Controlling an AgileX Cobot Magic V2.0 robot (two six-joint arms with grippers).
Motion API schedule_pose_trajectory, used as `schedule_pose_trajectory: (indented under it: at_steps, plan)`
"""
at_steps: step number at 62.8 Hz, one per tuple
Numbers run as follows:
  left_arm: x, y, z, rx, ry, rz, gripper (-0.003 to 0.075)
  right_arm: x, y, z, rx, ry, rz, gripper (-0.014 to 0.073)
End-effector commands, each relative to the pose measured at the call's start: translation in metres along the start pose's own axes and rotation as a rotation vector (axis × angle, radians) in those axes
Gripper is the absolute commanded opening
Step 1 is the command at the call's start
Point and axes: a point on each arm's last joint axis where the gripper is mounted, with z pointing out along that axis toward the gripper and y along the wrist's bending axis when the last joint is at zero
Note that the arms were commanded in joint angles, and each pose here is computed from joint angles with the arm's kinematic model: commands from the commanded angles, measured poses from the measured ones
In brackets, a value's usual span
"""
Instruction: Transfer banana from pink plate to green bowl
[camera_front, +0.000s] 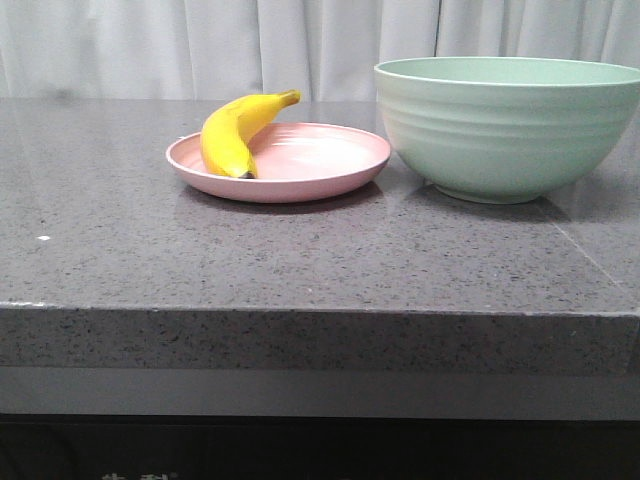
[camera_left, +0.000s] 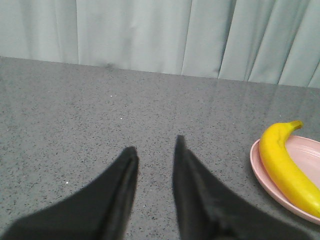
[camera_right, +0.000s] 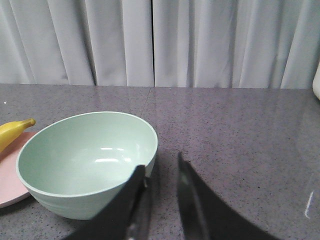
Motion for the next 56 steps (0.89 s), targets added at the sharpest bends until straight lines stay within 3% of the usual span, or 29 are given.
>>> schedule_pose_trajectory:
  at_steps: [1, 4, 6, 11, 22, 32, 41, 56]
  plan:
    - [-0.020, -0.001, -0.001, 0.008, -0.123, -0.002, 0.0521, -0.017, 0.000, -0.001, 0.006, -0.097, -0.017, 0.0405]
    - [-0.020, -0.001, -0.001, 0.008, -0.131, -0.002, 0.0673, -0.017, 0.000, -0.001, 0.006, -0.097, -0.016, 0.0519]
    - [-0.020, -0.001, -0.001, 0.009, -0.130, -0.004, 0.0715, -0.017, 0.000, -0.001, 0.006, -0.097, -0.016, 0.0563]
    - [-0.020, -0.001, -0.001, 0.009, -0.130, -0.005, 0.0669, -0.017, 0.000, -0.001, 0.006, -0.097, -0.016, 0.0613]
    - [-0.025, -0.005, 0.000, 0.043, -0.113, -0.035, 0.0611, -0.017, 0.000, -0.001, 0.006, -0.097, -0.016, 0.0614]
    - [-0.038, -0.021, 0.025, 0.133, 0.061, -0.026, 0.0611, -0.018, 0.000, -0.001, 0.006, -0.100, -0.016, 0.0614]
    - [-0.043, -0.051, 0.069, 0.241, 0.228, 0.003, 0.0611, -0.018, 0.000, -0.001, 0.005, -0.101, -0.016, 0.0614]
    - [-0.039, -0.124, 0.141, 0.372, 0.472, -0.023, 0.0610, -0.018, 0.000, -0.001, 0.005, -0.101, -0.016, 0.0614]
